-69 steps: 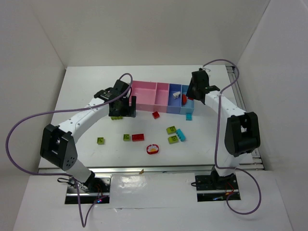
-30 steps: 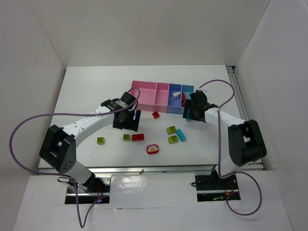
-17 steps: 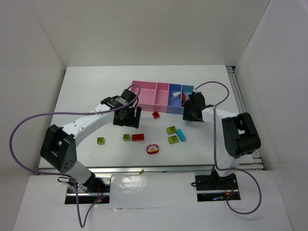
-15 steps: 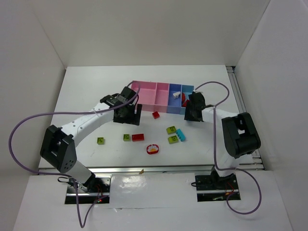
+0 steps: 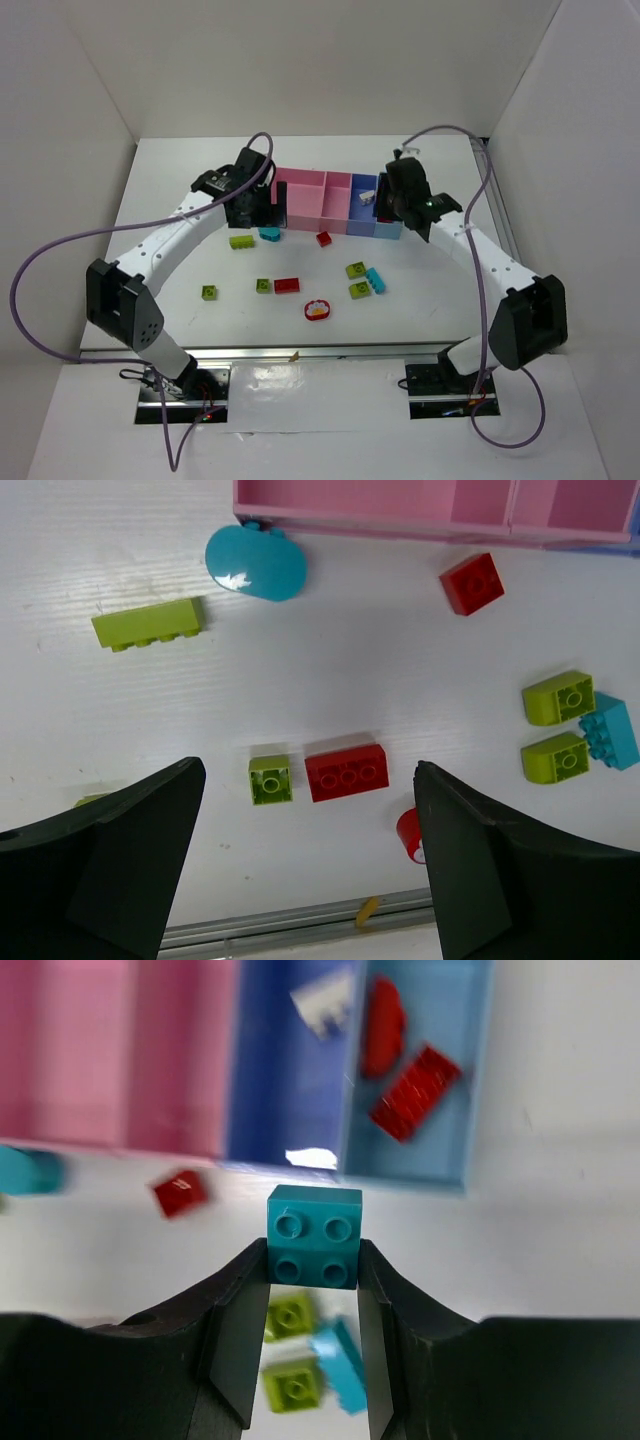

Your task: Sort the legos into containers by color

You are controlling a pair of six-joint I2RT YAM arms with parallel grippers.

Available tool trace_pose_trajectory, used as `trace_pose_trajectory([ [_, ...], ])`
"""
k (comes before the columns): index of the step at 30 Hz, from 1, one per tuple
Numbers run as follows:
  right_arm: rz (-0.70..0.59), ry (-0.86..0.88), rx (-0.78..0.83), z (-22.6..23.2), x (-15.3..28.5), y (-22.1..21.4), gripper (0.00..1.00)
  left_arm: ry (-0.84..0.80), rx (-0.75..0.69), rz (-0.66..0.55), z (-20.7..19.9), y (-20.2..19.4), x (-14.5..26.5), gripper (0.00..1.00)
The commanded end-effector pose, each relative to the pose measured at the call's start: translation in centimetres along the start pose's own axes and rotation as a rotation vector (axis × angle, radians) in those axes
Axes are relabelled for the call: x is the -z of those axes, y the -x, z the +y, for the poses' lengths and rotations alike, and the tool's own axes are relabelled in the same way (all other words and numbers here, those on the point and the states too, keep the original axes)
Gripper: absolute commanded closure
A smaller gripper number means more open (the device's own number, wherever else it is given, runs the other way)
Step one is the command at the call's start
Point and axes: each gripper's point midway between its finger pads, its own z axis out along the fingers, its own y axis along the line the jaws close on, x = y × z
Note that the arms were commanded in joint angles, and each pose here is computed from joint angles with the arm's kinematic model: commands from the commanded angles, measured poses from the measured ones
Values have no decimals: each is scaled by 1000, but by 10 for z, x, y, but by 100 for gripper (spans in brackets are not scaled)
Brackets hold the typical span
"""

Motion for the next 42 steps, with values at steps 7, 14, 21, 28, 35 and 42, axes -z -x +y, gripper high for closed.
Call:
trace_pose_trajectory([
  [7, -110, 112, 38, 88, -30, 91, 61, -2, 134, 58, 19, 12, -17, 4],
  [14, -53, 159, 92, 120, -104, 86, 61, 3, 224, 103, 35, 16, -40, 4],
  [21, -12, 172, 117, 128, -130, 67, 61, 15, 291, 144, 50, 16, -55, 6],
  [28, 16, 149, 124, 125, -138, 59, 20, 20, 288, 146, 53, 21, -62, 6],
  [35, -62, 109, 127, 114, -99, 81, 17, 65, 286, 158, 64, 17, -71, 8],
  [42, -110, 18, 95, 72, -49, 78, 18, 168, 316, 189, 97, 12, -90, 8],
])
